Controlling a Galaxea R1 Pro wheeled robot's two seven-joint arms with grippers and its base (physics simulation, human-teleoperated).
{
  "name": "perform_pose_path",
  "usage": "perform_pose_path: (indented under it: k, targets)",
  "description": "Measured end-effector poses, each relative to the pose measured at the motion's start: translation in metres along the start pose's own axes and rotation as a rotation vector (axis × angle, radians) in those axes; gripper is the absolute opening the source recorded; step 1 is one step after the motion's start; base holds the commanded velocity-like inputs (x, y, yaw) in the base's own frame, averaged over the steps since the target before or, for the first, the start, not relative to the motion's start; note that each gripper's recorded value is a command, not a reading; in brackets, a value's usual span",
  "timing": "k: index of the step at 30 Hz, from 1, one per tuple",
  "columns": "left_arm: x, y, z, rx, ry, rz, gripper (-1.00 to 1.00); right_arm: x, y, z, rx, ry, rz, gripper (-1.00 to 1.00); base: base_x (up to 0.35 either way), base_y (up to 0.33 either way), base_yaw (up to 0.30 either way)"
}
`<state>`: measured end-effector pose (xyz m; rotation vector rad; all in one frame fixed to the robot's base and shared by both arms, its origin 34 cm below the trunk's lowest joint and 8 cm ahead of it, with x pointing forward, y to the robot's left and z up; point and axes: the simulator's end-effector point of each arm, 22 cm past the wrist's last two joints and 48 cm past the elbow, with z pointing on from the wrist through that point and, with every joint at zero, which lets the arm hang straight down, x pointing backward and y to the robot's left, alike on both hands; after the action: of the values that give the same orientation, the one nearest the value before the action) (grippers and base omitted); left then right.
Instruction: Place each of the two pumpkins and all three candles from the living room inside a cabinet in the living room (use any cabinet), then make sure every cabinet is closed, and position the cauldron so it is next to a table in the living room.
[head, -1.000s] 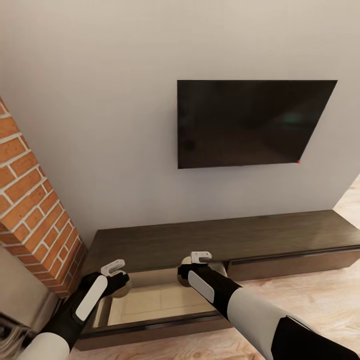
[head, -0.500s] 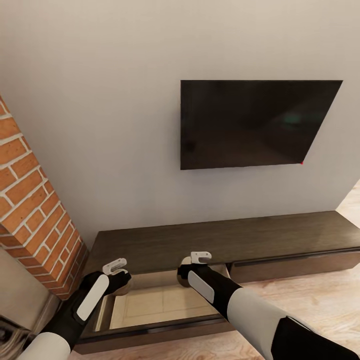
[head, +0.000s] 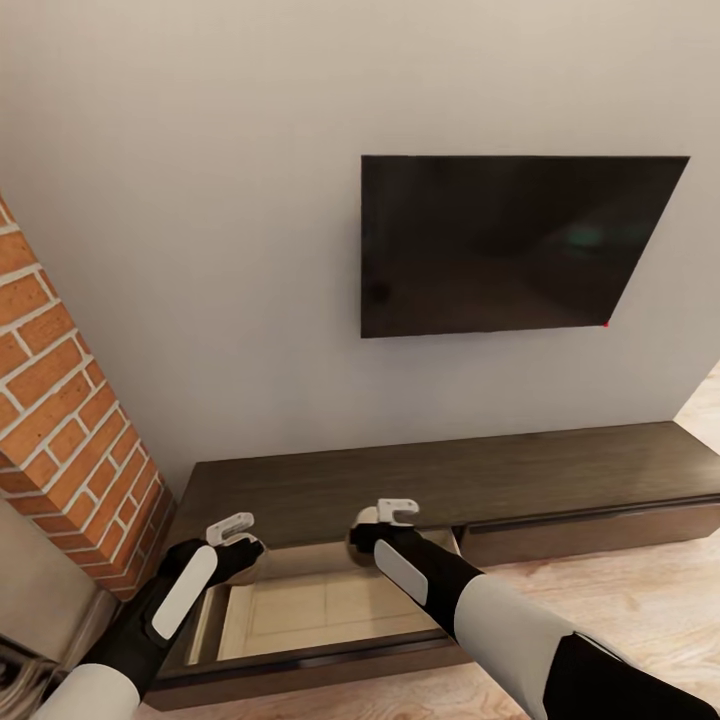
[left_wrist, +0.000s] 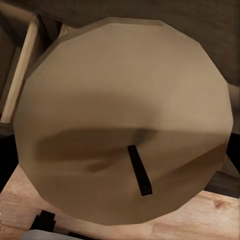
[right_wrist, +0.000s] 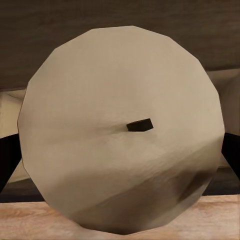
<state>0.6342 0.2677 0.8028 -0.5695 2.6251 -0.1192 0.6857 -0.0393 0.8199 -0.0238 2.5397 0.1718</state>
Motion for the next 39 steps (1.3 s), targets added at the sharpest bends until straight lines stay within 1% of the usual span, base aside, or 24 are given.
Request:
perform_pose_path:
  k: [3,6,21,25,39]
  targets:
    - [-0.002,0.002,0.002,-0.002,-0.002,-0.004,-1.00,0.001,0.006,0.002,-0.028,0.003,-0.003,-1.00,0.000,0.000,0.000]
    - [-0.003,0.002,0.004,0.000,-0.003,-0.004,-1.00,0.001,0.008,0.004,-0.036,0.005,-0.005,-1.00,0.000,0.000,0.000]
    - [-0.002,0.002,0.018,-0.001,-0.005,0.000,-1.00,0.007,0.001,0.019,-0.030,0.015,-0.005,-1.00,0.000,0.000,0.000]
    - [0.000,0.000,0.022,0.004,-0.003,-0.002,-1.00,0.008,0.001,0.023,-0.031,0.013,-0.005,-1.00,0.000,0.000,0.000]
    - [0.001,0.004,0.036,-0.003,-0.002,0.002,-1.00,0.010,0.002,0.036,-0.036,0.004,-0.002,-1.00,0.000,0.000,0.000]
